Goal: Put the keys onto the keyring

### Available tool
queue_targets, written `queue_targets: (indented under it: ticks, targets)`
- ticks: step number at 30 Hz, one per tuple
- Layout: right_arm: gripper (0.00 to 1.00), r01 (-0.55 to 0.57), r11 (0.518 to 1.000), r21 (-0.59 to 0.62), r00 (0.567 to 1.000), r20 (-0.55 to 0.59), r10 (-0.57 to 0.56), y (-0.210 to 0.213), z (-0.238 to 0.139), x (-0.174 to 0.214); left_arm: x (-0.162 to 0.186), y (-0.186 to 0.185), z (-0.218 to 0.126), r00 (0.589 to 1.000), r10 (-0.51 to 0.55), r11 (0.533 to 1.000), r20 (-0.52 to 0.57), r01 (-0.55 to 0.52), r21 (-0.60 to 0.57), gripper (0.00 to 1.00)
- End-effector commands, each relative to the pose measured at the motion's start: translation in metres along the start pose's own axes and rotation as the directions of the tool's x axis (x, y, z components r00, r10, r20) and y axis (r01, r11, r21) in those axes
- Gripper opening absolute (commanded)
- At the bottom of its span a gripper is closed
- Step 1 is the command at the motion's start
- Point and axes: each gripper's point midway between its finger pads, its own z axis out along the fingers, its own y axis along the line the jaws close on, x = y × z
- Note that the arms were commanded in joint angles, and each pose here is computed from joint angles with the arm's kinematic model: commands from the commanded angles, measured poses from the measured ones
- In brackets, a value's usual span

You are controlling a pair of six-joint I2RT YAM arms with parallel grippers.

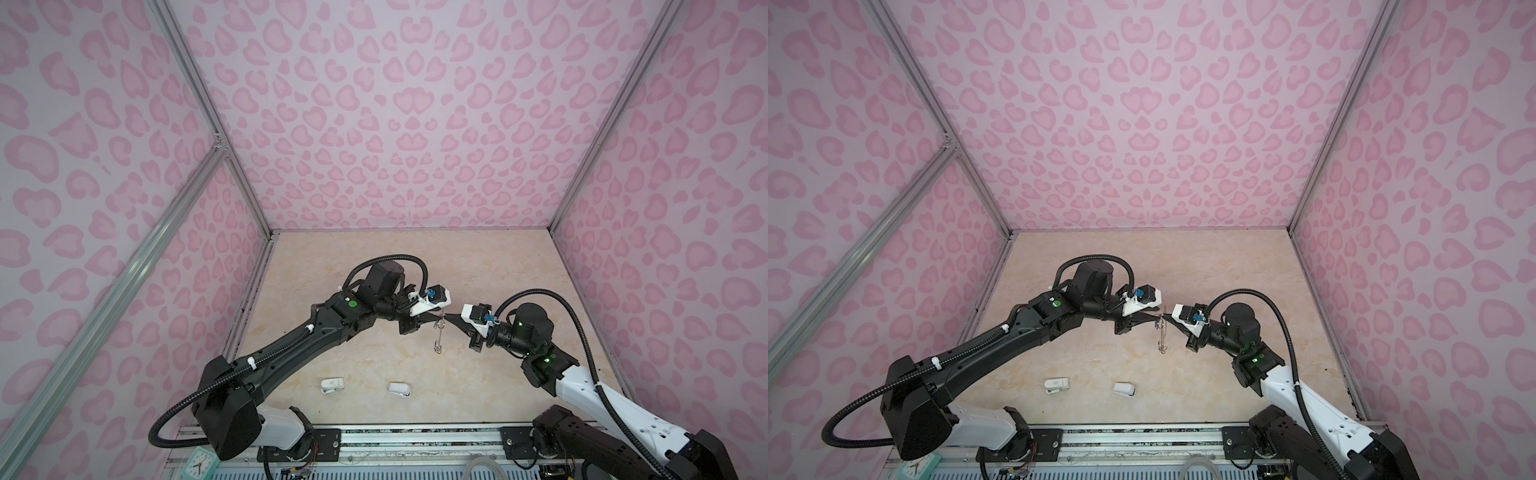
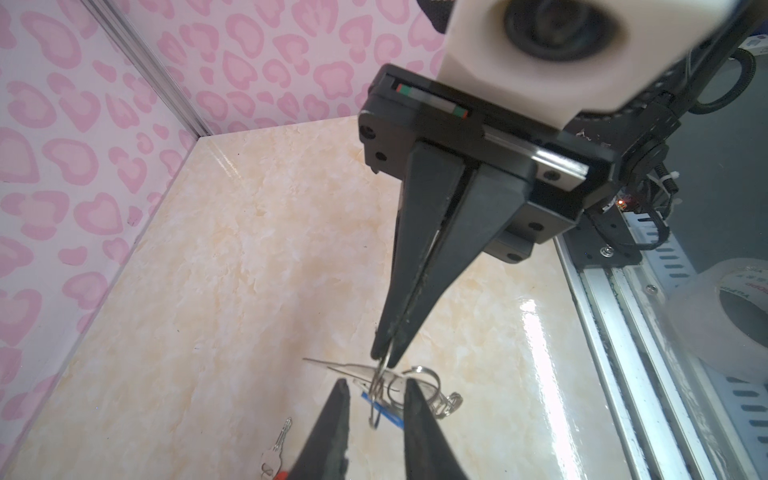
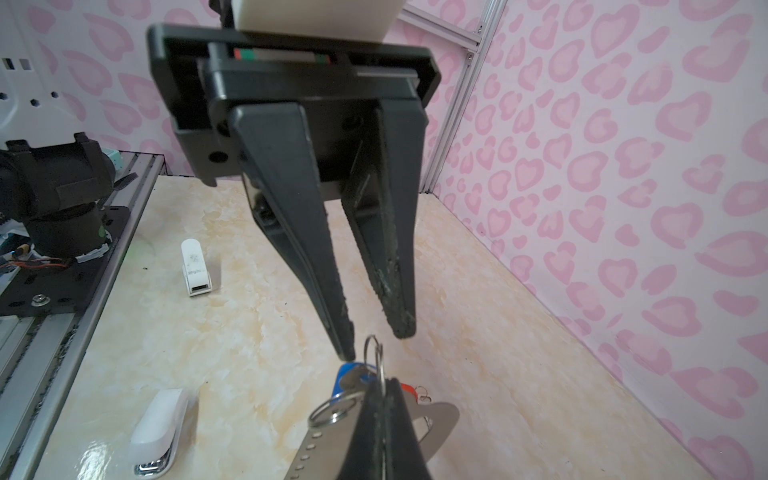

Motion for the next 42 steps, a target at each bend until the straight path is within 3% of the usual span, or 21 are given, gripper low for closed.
queue_targets:
  ticks: [1, 10, 15, 17, 23, 28, 42]
  targets:
    - [0.0, 0.031, 0.999, -0.011, 0.999, 0.045, -0.031, 0.001, 0.0, -0.012, -0.001, 0.0, 0.003, 1.0, 0.026, 1.0, 0.014, -0.027, 0.008, 0.21]
    - [0.01, 0.031, 0.999, -0.006, 0.999, 0.044, -0.031, 0.001, -0.001, -0.012, -0.003, -0.003, 0.002, 0.999, 0.046, 0.999, 0.012, -0.046, 0.01, 0.03]
    - [0.35, 0.049, 0.997, 0.061, 0.998, -0.032, -0.047, -0.007, -0.009, -0.004, -0.002, 0.0, -0.001, 0.999, 0.033, 0.999, -0.028, -0.033, -0.016, 0.03]
    - [0.41, 0.069, 0.993, 0.091, 0.996, -0.058, -0.064, -0.01, -0.013, -0.001, 0.001, 0.005, -0.002, 0.998, 0.007, 0.999, -0.066, -0.01, -0.043, 0.04]
    - [0.3, 0.095, 0.99, 0.107, 0.995, -0.049, -0.09, -0.013, -0.016, -0.011, 0.004, 0.01, -0.004, 0.986, -0.014, 0.997, -0.163, 0.002, -0.077, 0.04]
    - [0.27, 0.087, 0.992, 0.094, 0.996, -0.027, -0.085, -0.012, -0.014, -0.017, 0.005, 0.003, -0.005, 0.978, 0.011, 0.998, -0.209, -0.025, -0.065, 0.04]
    - [0.18, 0.049, 0.998, 0.036, 0.999, -0.008, -0.049, -0.003, -0.004, -0.016, -0.008, -0.003, -0.002, 0.975, 0.05, 0.997, -0.216, -0.063, -0.053, 0.04]
